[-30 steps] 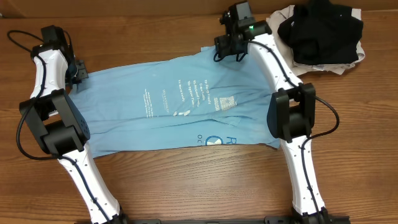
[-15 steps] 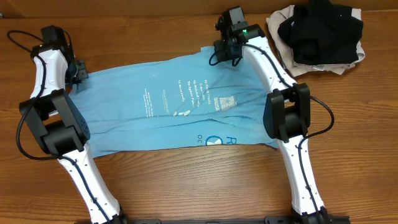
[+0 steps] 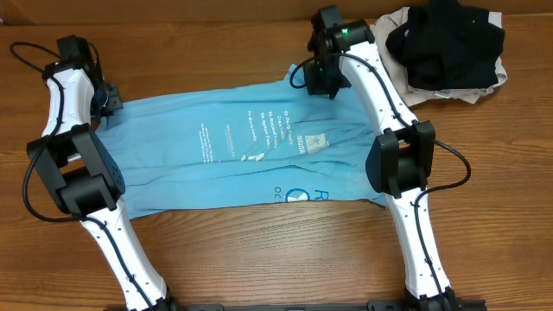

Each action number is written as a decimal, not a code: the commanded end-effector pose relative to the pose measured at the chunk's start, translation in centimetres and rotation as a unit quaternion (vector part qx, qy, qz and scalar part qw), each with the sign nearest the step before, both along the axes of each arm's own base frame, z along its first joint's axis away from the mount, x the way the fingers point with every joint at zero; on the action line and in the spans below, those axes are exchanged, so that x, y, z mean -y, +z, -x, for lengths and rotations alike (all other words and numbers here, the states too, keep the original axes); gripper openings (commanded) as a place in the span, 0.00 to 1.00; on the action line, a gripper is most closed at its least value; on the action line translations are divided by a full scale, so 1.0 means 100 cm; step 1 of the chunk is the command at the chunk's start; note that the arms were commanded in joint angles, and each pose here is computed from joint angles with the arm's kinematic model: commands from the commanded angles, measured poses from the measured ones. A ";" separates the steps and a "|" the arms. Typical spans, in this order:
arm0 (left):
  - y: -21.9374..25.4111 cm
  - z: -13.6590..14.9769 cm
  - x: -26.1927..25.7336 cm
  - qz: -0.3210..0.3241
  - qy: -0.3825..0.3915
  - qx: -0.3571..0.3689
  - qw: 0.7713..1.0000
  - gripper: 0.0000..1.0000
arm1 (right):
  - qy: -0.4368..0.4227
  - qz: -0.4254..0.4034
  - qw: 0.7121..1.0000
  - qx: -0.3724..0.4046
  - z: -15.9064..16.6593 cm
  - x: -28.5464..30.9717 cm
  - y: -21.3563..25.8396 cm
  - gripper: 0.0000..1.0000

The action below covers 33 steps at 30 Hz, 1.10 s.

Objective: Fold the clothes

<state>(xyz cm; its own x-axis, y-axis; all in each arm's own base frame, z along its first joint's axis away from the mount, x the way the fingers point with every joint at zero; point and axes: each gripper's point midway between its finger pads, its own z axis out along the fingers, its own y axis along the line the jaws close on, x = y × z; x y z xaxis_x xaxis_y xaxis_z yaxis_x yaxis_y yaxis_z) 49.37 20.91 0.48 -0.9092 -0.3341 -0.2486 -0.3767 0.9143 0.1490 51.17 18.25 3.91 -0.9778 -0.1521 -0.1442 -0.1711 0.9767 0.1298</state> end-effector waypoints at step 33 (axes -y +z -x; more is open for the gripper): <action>-0.024 0.018 0.000 0.012 0.019 -0.037 0.999 0.04 | -0.011 0.007 0.998 0.061 -0.006 -0.031 0.038 0.67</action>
